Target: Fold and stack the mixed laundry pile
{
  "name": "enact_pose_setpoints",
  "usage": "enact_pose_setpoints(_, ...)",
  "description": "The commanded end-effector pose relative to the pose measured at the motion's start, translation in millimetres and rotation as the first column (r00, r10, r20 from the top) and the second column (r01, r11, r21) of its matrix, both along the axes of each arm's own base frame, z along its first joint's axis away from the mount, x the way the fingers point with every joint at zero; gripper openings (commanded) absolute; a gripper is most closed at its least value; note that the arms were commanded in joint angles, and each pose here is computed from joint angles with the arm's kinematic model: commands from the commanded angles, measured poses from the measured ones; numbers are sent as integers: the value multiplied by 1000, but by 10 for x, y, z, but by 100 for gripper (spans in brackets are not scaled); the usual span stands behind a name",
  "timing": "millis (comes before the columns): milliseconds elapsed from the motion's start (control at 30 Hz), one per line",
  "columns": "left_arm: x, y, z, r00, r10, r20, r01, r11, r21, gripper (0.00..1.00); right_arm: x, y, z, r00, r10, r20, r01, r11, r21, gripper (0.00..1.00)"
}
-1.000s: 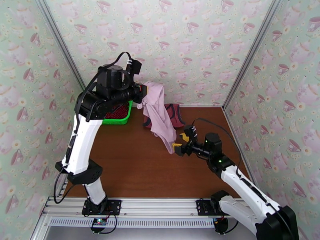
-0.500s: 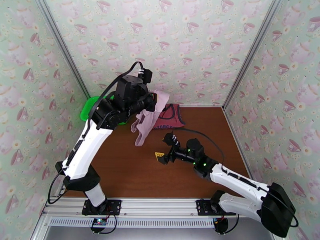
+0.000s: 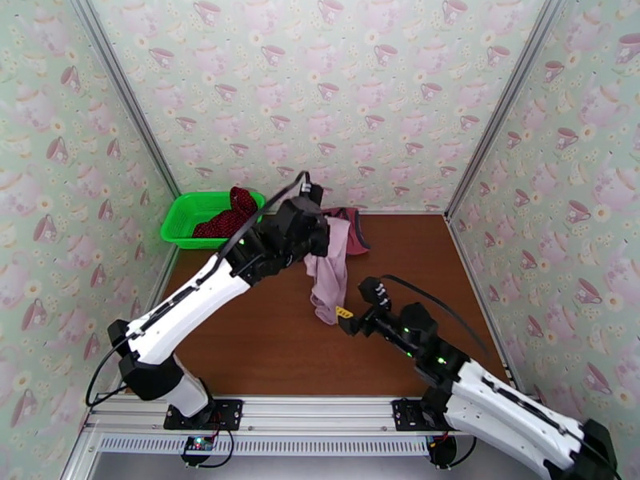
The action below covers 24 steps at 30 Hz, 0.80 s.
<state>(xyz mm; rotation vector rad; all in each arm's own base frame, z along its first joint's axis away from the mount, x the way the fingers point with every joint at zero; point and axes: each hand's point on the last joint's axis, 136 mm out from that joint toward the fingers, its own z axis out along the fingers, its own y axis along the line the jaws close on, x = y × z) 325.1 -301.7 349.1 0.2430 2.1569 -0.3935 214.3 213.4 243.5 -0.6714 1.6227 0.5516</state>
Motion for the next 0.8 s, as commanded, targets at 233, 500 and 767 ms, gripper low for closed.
enact_pose_setpoints(233,-842,389,-967,961,-54,-272,41,998,-55,0,-10,-230,131,995,-58,-79,46,988,-147,93)
enact_pose_setpoints(500,-1281,590,-1199,948,-35,-315,38,999,4,0,276,238,275,980,66,-190,-116,958,-264,87)
enact_pose_setpoints(767,-643,535,386,998,29,47,-19,979,-203,0,16,299,-49,969,236,-69,-246,930,-272,91)
